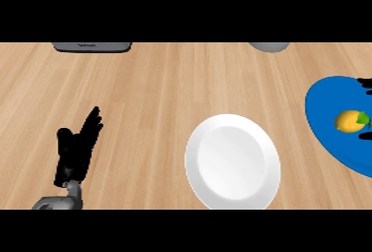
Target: Pick the lemon from the plate and place it in the plate
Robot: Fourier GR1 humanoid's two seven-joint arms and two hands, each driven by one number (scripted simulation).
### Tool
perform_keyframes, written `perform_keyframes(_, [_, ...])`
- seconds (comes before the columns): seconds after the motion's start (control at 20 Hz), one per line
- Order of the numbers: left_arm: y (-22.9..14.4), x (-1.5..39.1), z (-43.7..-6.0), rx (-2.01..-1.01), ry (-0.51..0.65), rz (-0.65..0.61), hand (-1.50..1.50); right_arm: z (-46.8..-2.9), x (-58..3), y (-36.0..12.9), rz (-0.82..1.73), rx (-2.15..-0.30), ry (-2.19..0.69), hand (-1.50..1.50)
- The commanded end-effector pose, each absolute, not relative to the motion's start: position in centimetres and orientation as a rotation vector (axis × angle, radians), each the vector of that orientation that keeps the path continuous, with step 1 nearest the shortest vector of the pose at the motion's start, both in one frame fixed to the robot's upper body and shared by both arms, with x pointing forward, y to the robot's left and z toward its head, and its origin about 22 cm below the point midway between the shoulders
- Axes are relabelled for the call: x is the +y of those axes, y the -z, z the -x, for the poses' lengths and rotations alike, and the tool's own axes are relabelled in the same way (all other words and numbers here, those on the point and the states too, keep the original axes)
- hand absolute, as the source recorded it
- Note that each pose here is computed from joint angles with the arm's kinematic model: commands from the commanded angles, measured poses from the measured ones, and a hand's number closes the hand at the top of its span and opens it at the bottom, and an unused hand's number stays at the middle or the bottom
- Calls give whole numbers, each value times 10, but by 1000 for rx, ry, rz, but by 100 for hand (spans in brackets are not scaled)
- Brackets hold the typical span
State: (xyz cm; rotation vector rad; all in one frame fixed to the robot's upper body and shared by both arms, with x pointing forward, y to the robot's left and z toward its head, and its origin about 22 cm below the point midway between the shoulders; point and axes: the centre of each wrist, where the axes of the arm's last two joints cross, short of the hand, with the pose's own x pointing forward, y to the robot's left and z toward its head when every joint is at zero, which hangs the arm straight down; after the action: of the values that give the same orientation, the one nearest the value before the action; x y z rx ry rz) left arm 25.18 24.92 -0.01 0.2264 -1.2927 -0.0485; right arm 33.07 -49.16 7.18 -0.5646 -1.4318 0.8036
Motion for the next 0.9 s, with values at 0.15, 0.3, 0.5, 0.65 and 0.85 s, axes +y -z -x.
perform_keyframes(0.15, [19, 251, -245, -1276, 40, -253, 0, -312, -531, -96, 294, -1722, -368, -150])
perform_keyframes(0.3, [11, 244, -251, -1301, 57, -246, 0, -293, -545, -88, 224, -1700, -287, -150])
perform_keyframes(0.5, [-5, 248, -254, -1308, 57, -261, 0, -275, -552, -72, 192, -1699, -290, -150])
perform_keyframes(0.65, [6, 234, -247, -1290, 35, -247, 0, -271, -551, -64, 163, -1705, -295, -150])
perform_keyframes(0.85, [15, 242, -248, -1292, 41, -227, 0, -275, -547, -62, 133, -1746, -295, -150])
